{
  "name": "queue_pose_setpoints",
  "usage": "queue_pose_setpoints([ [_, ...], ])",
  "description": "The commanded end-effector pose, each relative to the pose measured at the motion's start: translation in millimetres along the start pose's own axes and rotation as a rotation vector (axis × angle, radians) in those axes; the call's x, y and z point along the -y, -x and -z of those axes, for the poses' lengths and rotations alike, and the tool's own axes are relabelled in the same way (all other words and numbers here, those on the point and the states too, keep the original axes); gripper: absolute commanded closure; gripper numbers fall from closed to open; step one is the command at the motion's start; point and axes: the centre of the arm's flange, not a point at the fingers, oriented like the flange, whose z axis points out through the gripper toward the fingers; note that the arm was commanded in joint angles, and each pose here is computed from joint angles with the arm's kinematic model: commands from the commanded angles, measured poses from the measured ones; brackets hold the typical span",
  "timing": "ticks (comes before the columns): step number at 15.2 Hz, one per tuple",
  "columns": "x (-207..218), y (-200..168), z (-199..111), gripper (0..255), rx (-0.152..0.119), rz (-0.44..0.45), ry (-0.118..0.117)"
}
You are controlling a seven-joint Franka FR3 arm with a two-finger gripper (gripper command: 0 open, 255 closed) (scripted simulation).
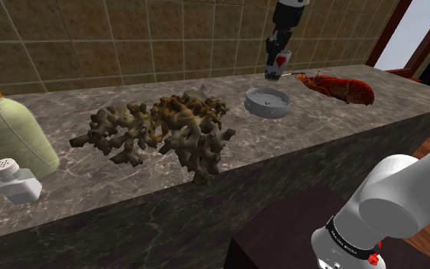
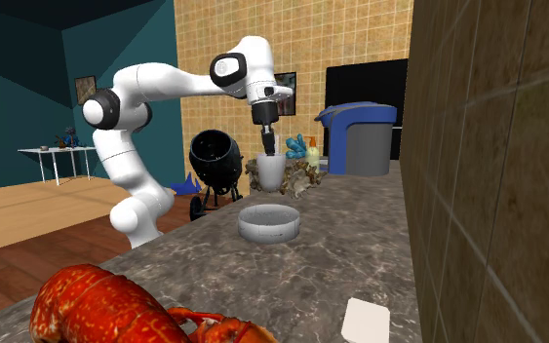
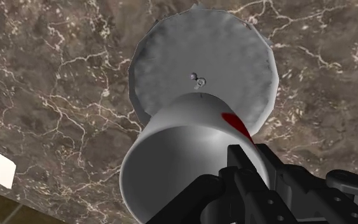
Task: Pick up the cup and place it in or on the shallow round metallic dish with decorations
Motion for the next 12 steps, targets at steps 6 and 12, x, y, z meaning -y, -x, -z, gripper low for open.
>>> queue_pose_setpoints([
  [6, 5, 6, -36, 255, -0.001, 0.0, 0.0],
  [12, 9, 10, -67, 255, -0.001, 0.0, 0.0],
])
